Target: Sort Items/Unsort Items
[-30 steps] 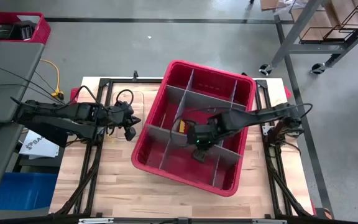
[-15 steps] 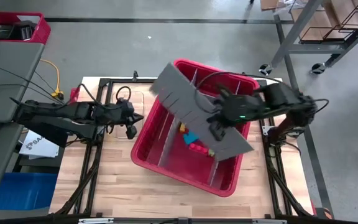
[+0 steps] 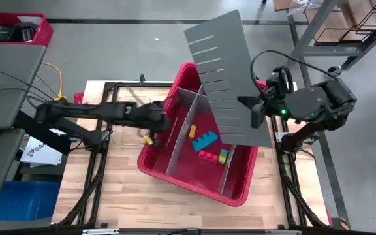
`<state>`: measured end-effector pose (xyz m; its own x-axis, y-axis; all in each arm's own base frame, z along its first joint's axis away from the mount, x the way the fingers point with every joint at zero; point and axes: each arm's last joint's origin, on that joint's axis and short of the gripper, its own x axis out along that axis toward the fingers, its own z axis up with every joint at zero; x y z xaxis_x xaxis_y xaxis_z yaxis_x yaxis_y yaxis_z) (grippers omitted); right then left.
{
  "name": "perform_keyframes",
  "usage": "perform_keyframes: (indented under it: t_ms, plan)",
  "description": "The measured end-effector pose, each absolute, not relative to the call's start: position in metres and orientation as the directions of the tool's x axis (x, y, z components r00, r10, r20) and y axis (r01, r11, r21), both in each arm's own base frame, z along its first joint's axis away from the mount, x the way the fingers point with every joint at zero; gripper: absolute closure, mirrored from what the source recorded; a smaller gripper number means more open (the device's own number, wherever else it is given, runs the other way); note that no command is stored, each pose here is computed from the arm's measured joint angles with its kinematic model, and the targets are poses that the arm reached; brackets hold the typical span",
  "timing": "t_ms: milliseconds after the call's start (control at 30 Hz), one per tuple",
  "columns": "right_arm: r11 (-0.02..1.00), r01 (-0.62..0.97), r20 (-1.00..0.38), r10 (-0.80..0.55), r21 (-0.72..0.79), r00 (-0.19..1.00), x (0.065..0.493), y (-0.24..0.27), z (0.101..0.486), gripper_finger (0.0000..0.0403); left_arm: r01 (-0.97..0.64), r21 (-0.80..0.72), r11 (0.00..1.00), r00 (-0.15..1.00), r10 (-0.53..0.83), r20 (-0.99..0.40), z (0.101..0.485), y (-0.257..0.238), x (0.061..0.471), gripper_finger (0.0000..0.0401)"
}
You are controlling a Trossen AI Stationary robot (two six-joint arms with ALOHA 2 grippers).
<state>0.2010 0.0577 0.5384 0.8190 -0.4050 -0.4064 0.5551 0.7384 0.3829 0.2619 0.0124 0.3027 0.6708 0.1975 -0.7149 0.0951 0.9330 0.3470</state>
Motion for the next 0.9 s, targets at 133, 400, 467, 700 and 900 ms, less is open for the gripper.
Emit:
perform_keyframes:
  t_ms: [133, 400, 467, 700, 900]
  plan:
    - [0.754, 0.519, -0.363, -0.389, 0.403, 0.847, 0.2, 0.061, 0.544, 0.0403, 0.119, 0.357, 0.927, 0.512, 0.251, -0.822, 0.282, 0.028, 0.289, 0.0401]
    - [0.689, 0.591, -0.396, -0.446, 0.42, 0.802, 0.191, 0.062, 0.538, 0.0403, -0.041, 0.193, 0.98, 0.166, 0.198, -0.966, 0.268, 0.029, 0.28, 0.0401]
    - [0.643, 0.647, -0.43, -0.489, 0.41, 0.759, 0.186, 0.059, 0.532, 0.0403, -0.104, 0.142, 0.984, 0.102, 0.153, -0.983, 0.268, 0.022, 0.27, 0.0401]
    - [0.491, 0.723, -0.446, -0.572, 0.486, 0.688, 0.194, 0.047, 0.522, 0.0403, -0.181, 0.136, 0.974, 0.041, 0.146, -0.988, 0.272, 0.003, 0.26, 0.0401]
    - [0.397, 0.854, -0.42, -0.749, 0.336, 0.513, 0.212, 0.02, 0.505, 0.0403, -0.179, 0.118, 0.977, 0.107, 0.138, -0.985, 0.273, 0.0, 0.266, 0.0401]
